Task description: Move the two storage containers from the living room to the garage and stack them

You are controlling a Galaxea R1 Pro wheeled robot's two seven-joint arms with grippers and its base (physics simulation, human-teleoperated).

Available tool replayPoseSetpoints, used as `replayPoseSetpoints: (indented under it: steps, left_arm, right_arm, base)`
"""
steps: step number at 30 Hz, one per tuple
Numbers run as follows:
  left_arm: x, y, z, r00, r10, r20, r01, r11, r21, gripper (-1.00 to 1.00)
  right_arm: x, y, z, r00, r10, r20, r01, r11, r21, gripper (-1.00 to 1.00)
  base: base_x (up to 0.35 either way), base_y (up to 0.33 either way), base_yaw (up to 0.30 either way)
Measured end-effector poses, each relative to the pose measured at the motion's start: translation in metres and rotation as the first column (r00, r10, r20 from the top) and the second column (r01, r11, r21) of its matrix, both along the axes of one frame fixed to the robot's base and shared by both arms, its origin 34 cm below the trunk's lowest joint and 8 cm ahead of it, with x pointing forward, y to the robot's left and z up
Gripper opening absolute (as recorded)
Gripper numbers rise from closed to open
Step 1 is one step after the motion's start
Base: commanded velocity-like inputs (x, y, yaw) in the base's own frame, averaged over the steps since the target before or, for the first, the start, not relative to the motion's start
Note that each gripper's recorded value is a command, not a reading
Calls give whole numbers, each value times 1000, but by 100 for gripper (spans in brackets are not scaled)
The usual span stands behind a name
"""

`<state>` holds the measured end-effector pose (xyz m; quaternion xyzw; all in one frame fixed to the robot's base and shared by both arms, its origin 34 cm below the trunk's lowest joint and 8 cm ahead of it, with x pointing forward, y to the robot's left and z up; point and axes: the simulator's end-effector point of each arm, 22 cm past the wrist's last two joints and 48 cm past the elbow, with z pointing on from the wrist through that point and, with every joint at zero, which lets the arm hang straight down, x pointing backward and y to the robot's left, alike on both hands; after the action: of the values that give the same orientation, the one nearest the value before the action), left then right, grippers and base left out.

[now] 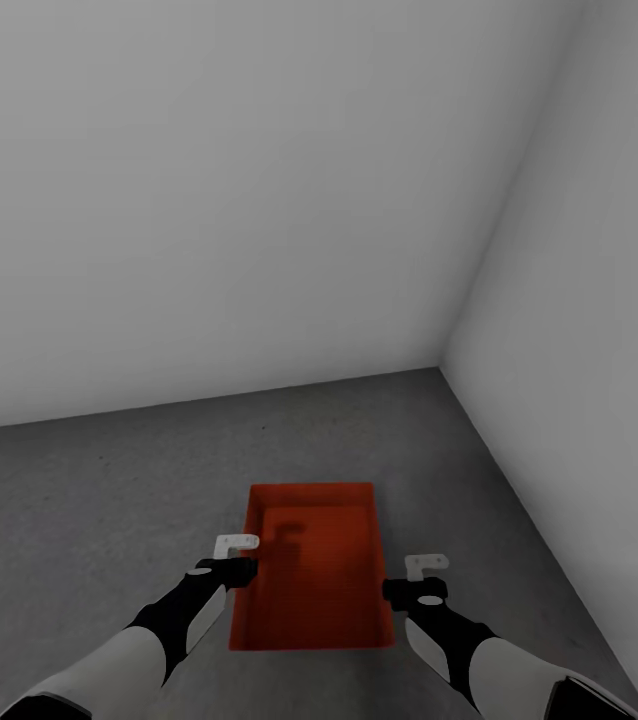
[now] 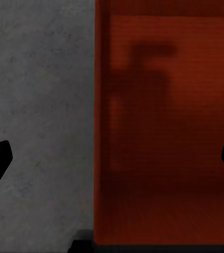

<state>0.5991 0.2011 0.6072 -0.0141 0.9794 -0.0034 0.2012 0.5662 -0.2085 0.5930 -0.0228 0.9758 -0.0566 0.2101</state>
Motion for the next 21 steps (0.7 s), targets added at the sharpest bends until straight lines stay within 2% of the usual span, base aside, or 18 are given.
replayPoseSetpoints:
  steps: [21]
  left_arm:
    - [-7,0,19,1000,1,-1,-1,1000,-1,100]
  right_arm:
    - [-7,0,19,1000,0,0,0,1000,0,100]
  base:
    - [0,0,0]
